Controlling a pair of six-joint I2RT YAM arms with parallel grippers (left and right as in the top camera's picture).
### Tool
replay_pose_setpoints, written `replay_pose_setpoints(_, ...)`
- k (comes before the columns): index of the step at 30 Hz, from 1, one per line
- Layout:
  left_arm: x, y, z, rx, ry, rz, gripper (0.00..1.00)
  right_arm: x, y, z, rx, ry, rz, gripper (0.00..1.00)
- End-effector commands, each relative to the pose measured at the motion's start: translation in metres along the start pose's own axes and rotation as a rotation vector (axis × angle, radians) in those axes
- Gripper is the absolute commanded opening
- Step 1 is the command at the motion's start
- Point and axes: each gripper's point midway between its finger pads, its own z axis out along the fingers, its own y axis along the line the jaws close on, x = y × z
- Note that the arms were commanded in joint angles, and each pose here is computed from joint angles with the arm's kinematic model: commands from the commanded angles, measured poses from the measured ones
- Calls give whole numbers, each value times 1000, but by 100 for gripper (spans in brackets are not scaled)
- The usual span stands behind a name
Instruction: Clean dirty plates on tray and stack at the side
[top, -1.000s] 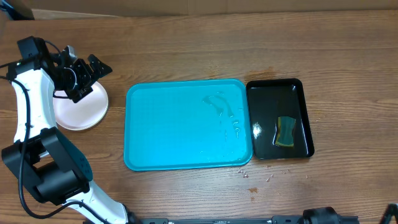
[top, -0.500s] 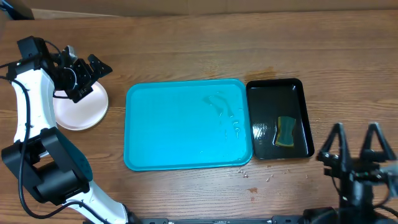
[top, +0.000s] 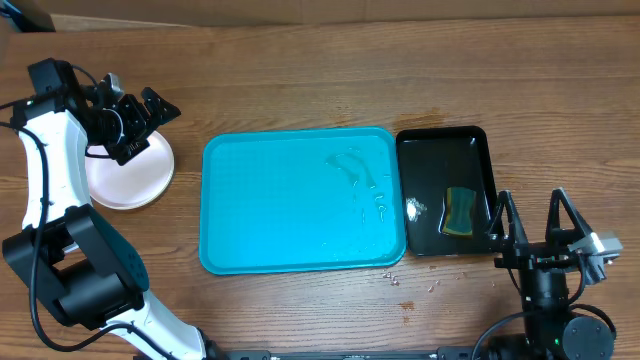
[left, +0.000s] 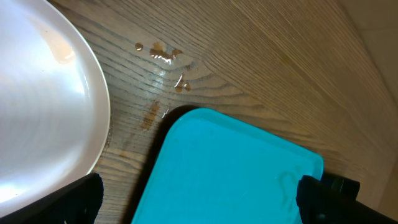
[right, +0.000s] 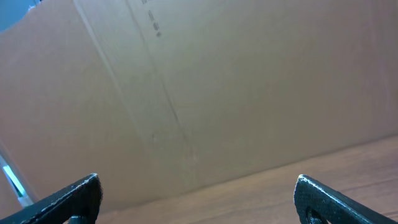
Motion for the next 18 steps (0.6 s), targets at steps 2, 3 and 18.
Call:
replay_pose_setpoints(2, -5, -10, -10, 21, -27, 46, 100, 20, -7, 1, 2, 33, -8, 100)
replay_pose_setpoints(3, -5, -10, -10, 21, -27, 46, 100, 24, -8, 1, 3, 43, -8, 100)
replay_pose_setpoints(18, -5, -10, -10, 21, -27, 46, 100, 79, -23, 1, 12, 172, -26, 100)
